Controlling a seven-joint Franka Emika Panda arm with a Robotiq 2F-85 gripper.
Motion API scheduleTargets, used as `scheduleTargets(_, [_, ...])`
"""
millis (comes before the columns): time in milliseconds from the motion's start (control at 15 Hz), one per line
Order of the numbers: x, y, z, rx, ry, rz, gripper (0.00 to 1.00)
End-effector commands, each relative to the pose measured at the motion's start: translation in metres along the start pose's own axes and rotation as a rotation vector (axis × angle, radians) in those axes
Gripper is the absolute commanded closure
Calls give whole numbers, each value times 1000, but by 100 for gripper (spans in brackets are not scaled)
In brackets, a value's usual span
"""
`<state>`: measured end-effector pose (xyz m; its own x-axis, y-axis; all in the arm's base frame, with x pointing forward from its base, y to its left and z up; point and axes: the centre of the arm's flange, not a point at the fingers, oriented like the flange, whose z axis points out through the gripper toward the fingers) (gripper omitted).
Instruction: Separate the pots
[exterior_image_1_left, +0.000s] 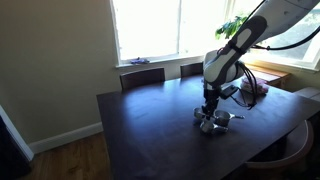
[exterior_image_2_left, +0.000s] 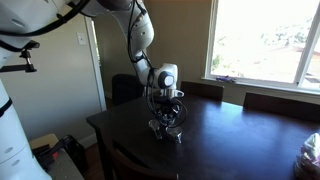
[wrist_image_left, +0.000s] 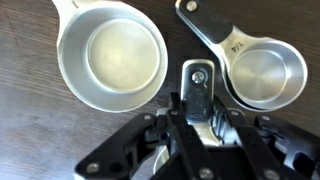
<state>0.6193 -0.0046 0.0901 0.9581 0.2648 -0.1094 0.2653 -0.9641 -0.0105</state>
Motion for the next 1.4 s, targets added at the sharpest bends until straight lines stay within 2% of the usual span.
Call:
scheduleTargets(0, [3, 5, 3, -45, 1, 21, 87])
scheduleTargets(67, [0, 6, 2, -49, 4, 17, 44])
scheduleTargets(200, [-6, 5, -7, -50, 18, -1, 37])
scheduleTargets(600, [-28, -4, -44, -41, 81, -93, 1])
scheduleTargets(933, [-54, -16, -57, -30, 29, -244, 0])
scheduleTargets(1333, [-95, -24, -32, -88, -88, -457, 0])
